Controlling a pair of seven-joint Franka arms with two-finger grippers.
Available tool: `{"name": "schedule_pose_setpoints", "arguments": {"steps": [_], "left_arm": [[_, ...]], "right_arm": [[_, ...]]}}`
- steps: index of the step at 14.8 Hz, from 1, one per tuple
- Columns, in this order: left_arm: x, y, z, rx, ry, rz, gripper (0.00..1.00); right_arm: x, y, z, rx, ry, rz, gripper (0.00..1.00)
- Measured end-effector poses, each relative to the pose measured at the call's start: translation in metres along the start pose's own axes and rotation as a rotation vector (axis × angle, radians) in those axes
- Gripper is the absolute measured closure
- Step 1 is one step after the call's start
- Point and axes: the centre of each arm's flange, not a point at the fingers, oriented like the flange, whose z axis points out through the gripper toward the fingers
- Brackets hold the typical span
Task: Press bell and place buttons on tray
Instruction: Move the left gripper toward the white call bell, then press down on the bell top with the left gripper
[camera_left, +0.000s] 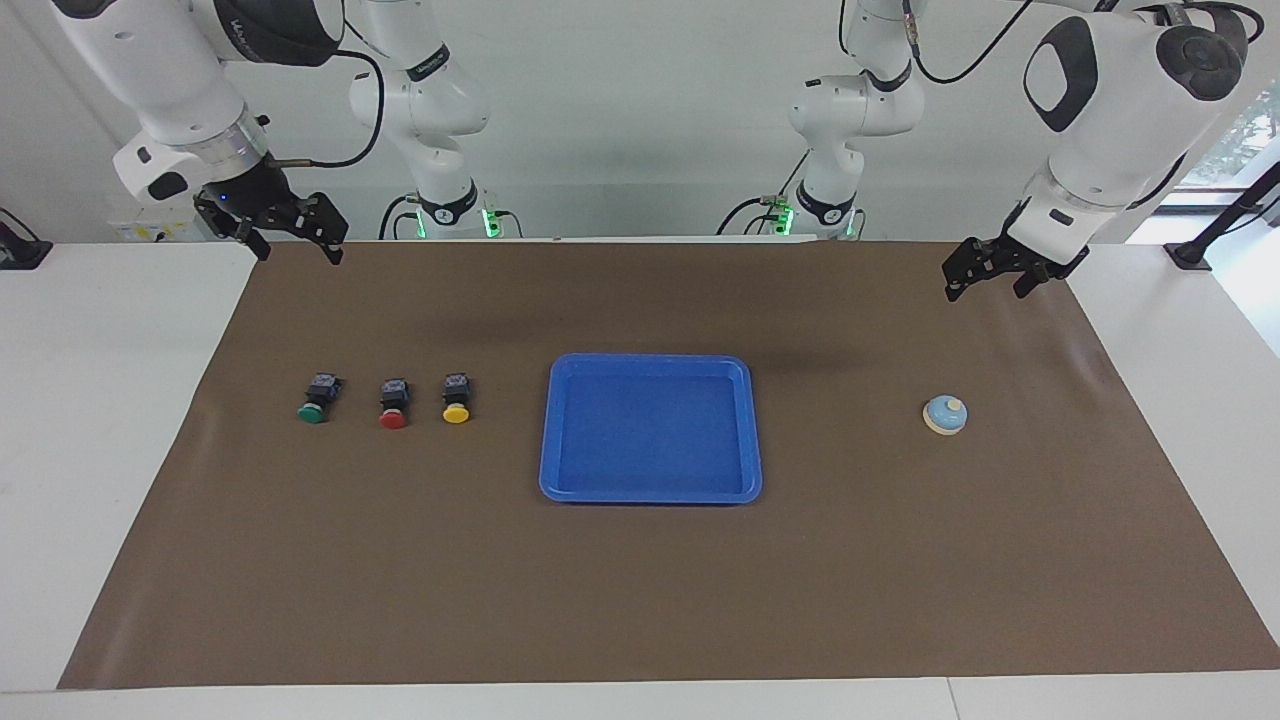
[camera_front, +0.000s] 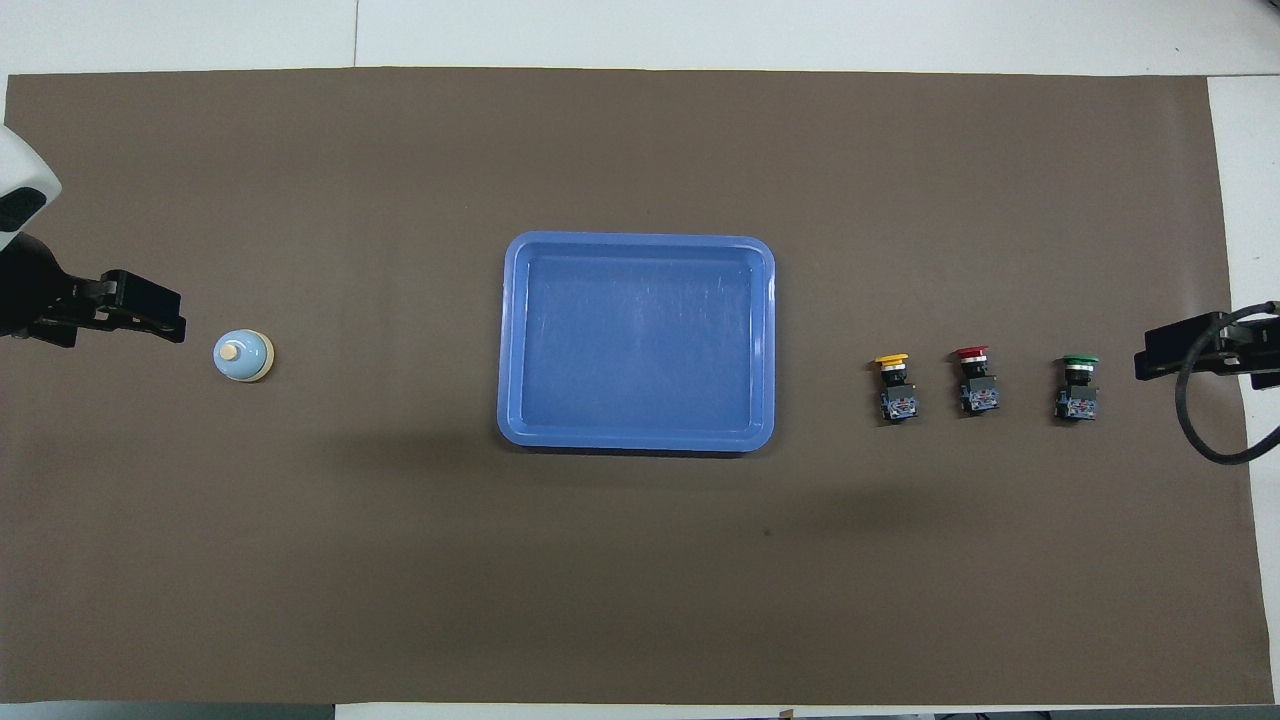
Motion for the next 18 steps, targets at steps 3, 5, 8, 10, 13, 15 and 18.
{"name": "schedule_pose_setpoints", "arguments": {"steps": [3,5,8,10,13,15,18], "left_arm": [[0.000,0.000,0.000,0.000,0.000,0.000,0.00],[0.000,0.000,0.000,0.000,-0.001,-0.001,0.00],[0.002,-0.001,0.004,0.000,0.007,-0.021,0.11],[0.003,-0.009,0.007,-0.002,0.013,-0.037,0.32],[0.005,-0.025,0.013,-0.005,0.023,-0.066,0.69],[0.011,-0.031,0.037,-0.006,0.040,-0.077,0.94],[0.018,-0.031,0.096,-0.006,0.046,-0.076,0.99]], "right_arm": [[0.000,0.003,0.000,-0.014,0.000,-0.003,0.00],[0.000,0.005,0.000,-0.033,-0.001,-0.003,0.00],[0.000,0.004,0.000,-0.035,-0.001,-0.004,0.00],[0.000,0.005,0.000,-0.035,-0.001,-0.004,0.00],[0.000,0.004,0.000,-0.035,-0.001,-0.004,0.00],[0.000,0.004,0.000,-0.035,-0.001,-0.004,0.00],[0.000,0.004,0.000,-0.035,-0.001,-0.004,0.00]]}}
